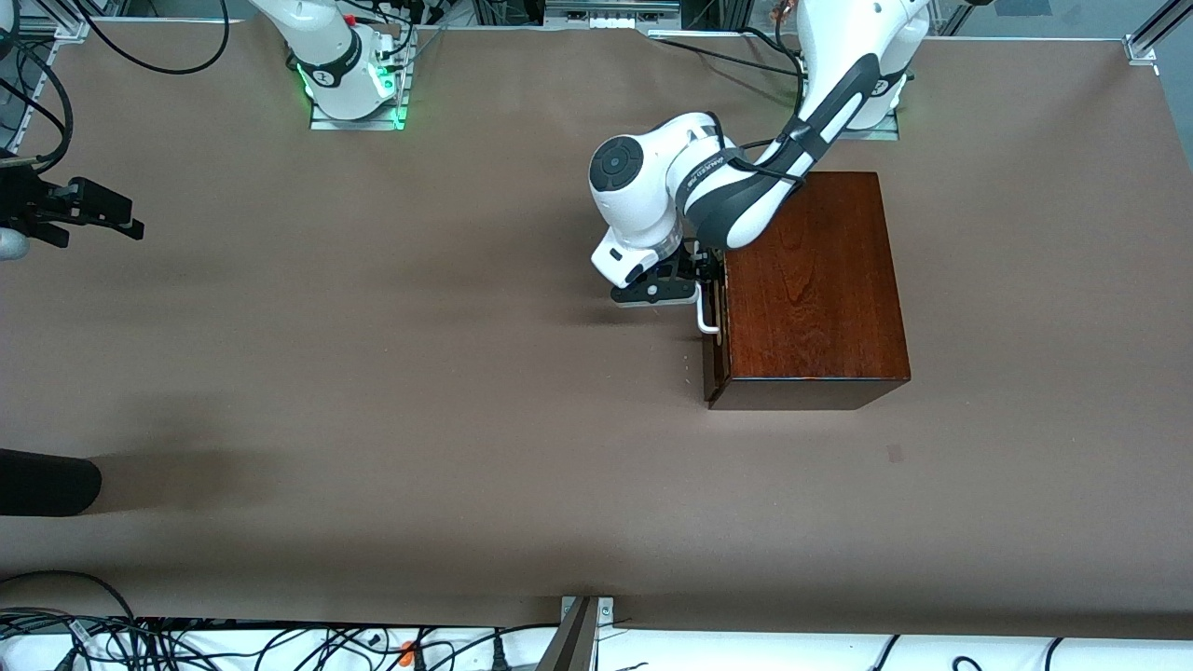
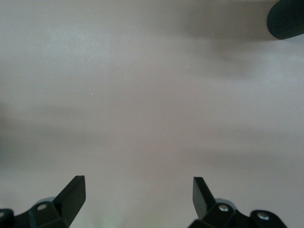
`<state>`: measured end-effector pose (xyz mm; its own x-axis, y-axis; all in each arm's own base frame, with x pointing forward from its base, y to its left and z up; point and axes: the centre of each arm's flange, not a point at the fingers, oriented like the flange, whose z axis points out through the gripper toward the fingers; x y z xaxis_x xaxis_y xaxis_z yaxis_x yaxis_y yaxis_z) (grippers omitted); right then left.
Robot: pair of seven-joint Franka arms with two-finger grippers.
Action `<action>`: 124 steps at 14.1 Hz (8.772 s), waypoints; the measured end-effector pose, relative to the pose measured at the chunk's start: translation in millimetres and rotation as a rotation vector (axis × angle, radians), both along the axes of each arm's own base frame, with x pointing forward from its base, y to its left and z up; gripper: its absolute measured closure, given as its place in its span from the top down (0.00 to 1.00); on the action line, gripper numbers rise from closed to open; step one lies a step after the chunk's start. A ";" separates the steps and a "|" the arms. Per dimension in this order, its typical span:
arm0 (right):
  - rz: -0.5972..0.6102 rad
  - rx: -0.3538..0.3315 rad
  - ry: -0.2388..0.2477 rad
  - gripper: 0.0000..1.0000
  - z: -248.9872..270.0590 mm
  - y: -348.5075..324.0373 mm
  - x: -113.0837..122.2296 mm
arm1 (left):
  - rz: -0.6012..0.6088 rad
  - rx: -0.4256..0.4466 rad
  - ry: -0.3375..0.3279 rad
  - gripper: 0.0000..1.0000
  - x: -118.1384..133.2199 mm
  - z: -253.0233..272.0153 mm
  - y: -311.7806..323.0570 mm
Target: Open drawer, take yellow block, close drawer
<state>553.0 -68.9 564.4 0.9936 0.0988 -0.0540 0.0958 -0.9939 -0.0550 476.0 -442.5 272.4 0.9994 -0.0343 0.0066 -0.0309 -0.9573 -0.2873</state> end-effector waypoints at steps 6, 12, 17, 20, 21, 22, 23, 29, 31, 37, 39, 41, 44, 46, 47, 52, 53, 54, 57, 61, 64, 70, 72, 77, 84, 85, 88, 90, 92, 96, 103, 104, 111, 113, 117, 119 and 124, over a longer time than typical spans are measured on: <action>0.000 0.000 -0.001 1.00 0.0 0.0 0.1 | -0.007 -0.047 -0.014 1.00 -1.6 2.6 -36.2; 0.000 0.000 -0.001 1.00 0.1 0.0 0.1 | 0.026 -0.058 -0.017 1.00 -0.5 0.3 -54.2; 0.000 0.000 -0.001 1.00 0.1 0.0 0.1 | 0.028 -0.086 -0.025 1.00 -1.5 2.2 -73.2; 0.000 0.000 -0.001 1.00 0.1 0.0 0.1 | 0.026 -0.093 -0.025 1.00 -2.2 1.4 -80.3; 0.000 0.000 -0.001 1.00 0.0 0.0 0.1 | 0.027 -0.094 -0.026 1.00 -2.0 2.0 -80.5; 0.000 0.000 -0.001 1.00 0.0 0.0 0.1 | 0.026 -0.103 -0.028 1.00 -2.0 3.6 -82.9; 0.000 0.000 -0.001 1.00 0.1 0.0 0.1 | 0.022 -0.122 -0.033 1.00 -3.2 5.8 -88.9; 0.000 0.000 -0.001 1.00 0.1 0.0 0.1 | 0.016 -0.132 -0.032 1.00 -6.5 5.7 -105.1; 0.000 0.000 -0.001 1.00 0.1 0.0 0.1 | 0.018 -0.128 -0.030 1.00 -5.8 4.5 -106.3; 0.000 0.000 -0.001 1.00 0.1 0.0 0.1 | 0.009 -0.193 -0.048 1.00 -9.9 12.3 -133.8; 0.000 0.000 -0.001 1.00 0.0 -0.1 0.1 | 0.016 -0.206 -0.058 1.00 -5.6 20.2 -135.1; 0.000 0.000 -0.001 1.00 0.1 0.0 0.1 | 0.041 -0.244 -0.067 1.00 4.0 38.5 -135.1; 0.000 0.000 -0.002 1.00 0.1 -0.1 0.2 | 0.106 -0.306 -0.086 1.00 26.5 93.9 -117.4; 0.000 0.000 -0.002 1.00 0.1 -0.1 0.2 | 0.153 -0.301 -0.101 1.00 40.4 135.0 -91.4; 0.000 0.000 -0.001 1.00 0.1 -0.1 0.2 | 0.176 -0.298 -0.109 1.00 47.4 154.0 -76.2; 0.012 0.002 0.025 1.00 -11.1 6.1 4.3 | 0.254 -0.299 -0.105 1.00 98.5 220.3 33.2; 0.028 0.004 0.046 1.00 -16.8 15.0 5.7 | 0.267 -0.306 -0.100 1.00 110.9 230.4 60.3; 0.046 0.005 0.068 1.00 -23.9 27.2 7.9 | 0.282 -0.312 -0.100 1.00 122.9 240.0 87.8; -0.005 -0.006 0.097 1.00 -39.0 71.0 15.5 | 0.286 -0.321 -0.094 1.00 145.0 256.5 151.7; -0.226 0.000 0.106 1.00 -44.1 155.5 24.8 | 0.249 -0.343 -0.054 1.00 148.6 272.5 207.8; -0.385 0.011 0.120 1.00 -42.6 219.8 28.1 | 0.181 -0.358 -0.032 1.00 139.5 292.3 270.6; -0.717 -0.049 0.131 1.00 -49.6 365.2 -5.9 | 0.074 -0.338 -0.002 1.00 93.9 313.0 376.6; -0.825 -0.038 0.127 1.00 -53.5 412.8 -16.4 | 0.068 -0.334 0.020 1.00 85.2 317.4 400.1; -1.135 0.097 0.116 1.00 -84.3 530.7 -36.9 | 0.049 -0.331 0.061 1.00 73.7 331.9 400.4; -1.290 0.057 0.126 1.00 -176.7 657.9 -102.0 | 0.045 -0.303 0.107 1.00 68.1 328.7 398.7; -1.277 0.044 0.103 1.00 -185.8 663.9 -106.5 | 0.044 -0.298 0.107 1.00 68.1 328.7 398.9; -1.256 0.006 0.064 1.00 -212.2 673.2 -115.0 | 0.042 -0.294 0.108 1.00 67.9 328.6 398.3; -1.254 -0.005 0.043 1.00 -219.9 671.2 -111.6 | 0.041 -0.294 0.109 1.00 67.8 328.5 397.8; -1.248 -0.012 0.018 1.00 -224.4 669.4 -109.3 | 0.041 -0.294 0.109 1.00 67.7 328.5 397.8; -1.240 -0.041 -0.003 1.00 -243.8 668.5 -108.3 | 0.041 -0.294 0.109 1.00 67.7 328.5 397.7; -1.236 -0.039 -0.011 0.65 -249.7 669.6 -107.0 | 0.041 -0.294 0.107 1.00 67.8 329.4 397.7; -1.236 -0.034 -0.012 0.55 -247.4 670.2 -106.2 | 0.041 -0.294 0.107 1.00 67.8 329.5 397.7; -1.252 0.037 -0.015 0.56 -168.7 661.3 -94.9 | 0.041 -0.294 0.105 1.00 68.1 330.3 397.7; -1.238 0.053 0.005 0.56 -125.6 639.3 -83.4 | 0.039 -0.295 0.097 1.00 68.7 333.8 397.6; -1.062 0.027 0.032 0.56 -71.3 570.9 -46.2 | 0.035 -0.296 0.088 1.00 70.1 338.0 395.9; -0.961 0.004 0.037 0.56 -61.0 530.3 -21.4 | 0.029 -0.294 0.096 1.00 72.0 333.8 391.6; -0.744 0.032 0.109 0.56 -52.8 382.3 58.8 | -0.042 -0.291 0.110 1.00 75.3 324.3 352.0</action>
<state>611.9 313.4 511.6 0.7882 -0.5932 -0.1640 -0.6078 -0.7921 -0.0559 551.3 -90.5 596.7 0.9924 -0.0882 -0.0863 -0.0880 -0.9961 0.0061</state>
